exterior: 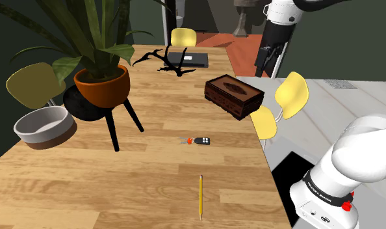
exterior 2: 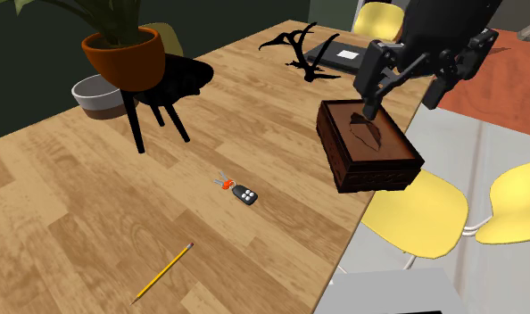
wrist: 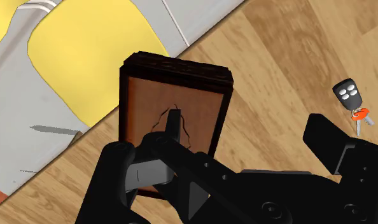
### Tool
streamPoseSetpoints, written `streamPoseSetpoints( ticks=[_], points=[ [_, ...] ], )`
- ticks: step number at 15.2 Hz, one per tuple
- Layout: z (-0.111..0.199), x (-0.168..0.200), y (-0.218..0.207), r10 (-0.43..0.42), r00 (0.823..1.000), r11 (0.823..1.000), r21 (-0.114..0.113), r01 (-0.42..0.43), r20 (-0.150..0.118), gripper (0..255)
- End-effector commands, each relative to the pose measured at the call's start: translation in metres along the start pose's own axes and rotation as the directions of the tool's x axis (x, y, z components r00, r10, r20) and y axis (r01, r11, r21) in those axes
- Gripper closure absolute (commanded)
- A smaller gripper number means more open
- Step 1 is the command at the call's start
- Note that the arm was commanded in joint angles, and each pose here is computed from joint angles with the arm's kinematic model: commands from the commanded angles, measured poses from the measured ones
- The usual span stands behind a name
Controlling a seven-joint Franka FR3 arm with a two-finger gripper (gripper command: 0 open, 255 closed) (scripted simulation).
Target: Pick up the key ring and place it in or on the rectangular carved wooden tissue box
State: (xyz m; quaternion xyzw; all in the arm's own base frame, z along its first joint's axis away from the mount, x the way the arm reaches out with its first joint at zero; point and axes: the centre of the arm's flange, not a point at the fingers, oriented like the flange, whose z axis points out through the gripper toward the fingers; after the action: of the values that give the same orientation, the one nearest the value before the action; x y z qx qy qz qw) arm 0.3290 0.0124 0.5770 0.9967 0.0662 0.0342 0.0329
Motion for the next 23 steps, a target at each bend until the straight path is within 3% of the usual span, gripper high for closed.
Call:
streamPoseSetpoints(
  ticks=[1, 6, 12, 17, 23],
  points=[
    [0.0, 0.0, 0.0, 0.0, 1.0, 1.0, 0.0, 0.0, 0.0, 0],
    [0.039, 0.031, -0.044, -0.096, 0.995, 0.995, 0.015, 0.095, 0.017, 0],
    [0.085, 0.061, -0.101, -0.209, 0.977, 0.977, 0.034, 0.208, 0.036, 0],
    [0.123, 0.08, -0.151, -0.302, 0.952, 0.953, 0.052, 0.3, 0.05, 0],
    [0.168, 0.096, -0.214, -0.41, 0.91, 0.911, 0.075, 0.406, 0.064, 0]
  ],
)
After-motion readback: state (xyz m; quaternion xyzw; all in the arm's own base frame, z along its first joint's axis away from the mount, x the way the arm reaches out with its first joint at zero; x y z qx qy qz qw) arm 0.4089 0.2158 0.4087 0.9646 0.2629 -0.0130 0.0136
